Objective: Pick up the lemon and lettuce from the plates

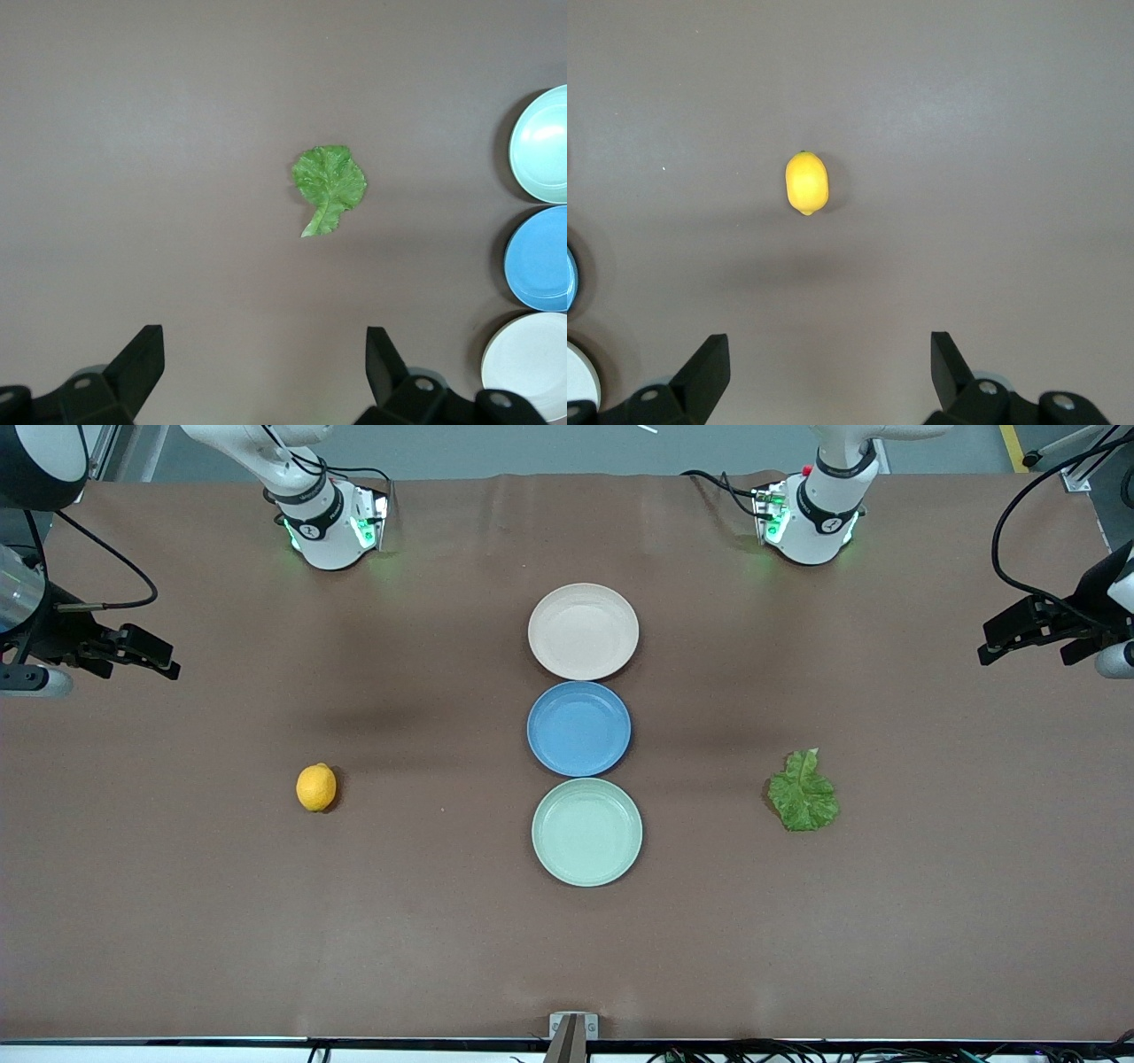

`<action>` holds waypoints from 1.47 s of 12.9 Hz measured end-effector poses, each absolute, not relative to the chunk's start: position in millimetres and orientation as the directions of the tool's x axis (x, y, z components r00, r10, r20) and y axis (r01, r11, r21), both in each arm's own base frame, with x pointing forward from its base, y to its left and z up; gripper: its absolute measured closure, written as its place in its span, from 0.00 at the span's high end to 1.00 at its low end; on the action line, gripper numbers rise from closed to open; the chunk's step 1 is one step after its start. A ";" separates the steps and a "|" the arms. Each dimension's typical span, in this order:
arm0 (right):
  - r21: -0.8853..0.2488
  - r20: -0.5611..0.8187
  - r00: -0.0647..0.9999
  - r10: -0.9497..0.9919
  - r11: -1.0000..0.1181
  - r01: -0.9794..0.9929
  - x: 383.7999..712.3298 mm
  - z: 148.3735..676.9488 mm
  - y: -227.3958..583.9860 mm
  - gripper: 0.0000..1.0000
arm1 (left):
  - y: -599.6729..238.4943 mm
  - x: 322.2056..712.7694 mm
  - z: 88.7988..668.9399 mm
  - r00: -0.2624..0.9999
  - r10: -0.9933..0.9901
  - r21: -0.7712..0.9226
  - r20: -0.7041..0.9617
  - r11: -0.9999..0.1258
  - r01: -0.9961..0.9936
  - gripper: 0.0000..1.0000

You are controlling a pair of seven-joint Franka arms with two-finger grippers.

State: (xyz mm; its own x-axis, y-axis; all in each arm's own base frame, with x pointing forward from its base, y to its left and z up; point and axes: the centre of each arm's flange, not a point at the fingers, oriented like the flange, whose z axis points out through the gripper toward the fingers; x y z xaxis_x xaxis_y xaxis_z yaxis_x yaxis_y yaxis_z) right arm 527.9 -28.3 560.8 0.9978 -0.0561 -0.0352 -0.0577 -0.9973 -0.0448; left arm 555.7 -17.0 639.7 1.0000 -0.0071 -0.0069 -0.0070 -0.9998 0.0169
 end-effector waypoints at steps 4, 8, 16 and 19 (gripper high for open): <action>-0.045 -0.034 0.998 -0.055 -0.997 -0.056 528.1 559.8 -28.3 1.00 | -15.0 555.7 640.0 1.000 -0.003 0.017 -0.006 -1.000 -0.003 1.00; -0.035 -0.033 0.998 -0.049 -0.998 -0.050 528.2 559.6 -29.1 1.00 | -18.2 555.6 652.8 1.000 -0.009 0.017 0.021 -1.000 -0.010 1.00; -0.020 -0.026 1.000 -0.006 -1.000 -0.006 528.8 560.0 -30.8 1.00 | -18.4 555.6 654.7 1.000 -0.009 0.017 0.025 -1.000 -0.010 1.00; -0.041 -0.025 1.000 -0.011 -0.999 -0.012 528.8 559.9 -30.4 1.00 | -18.2 555.6 654.7 1.000 -0.009 0.017 0.025 -1.000 -0.010 1.00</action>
State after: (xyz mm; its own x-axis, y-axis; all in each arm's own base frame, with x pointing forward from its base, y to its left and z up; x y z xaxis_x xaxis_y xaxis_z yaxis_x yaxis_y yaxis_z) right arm 528.8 -30.4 559.9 0.9996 -0.0110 -0.0247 -0.0120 -0.9991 -0.0409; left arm 555.6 -18.2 654.7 0.9996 -0.0092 0.0251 -0.0096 -0.9998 0.0175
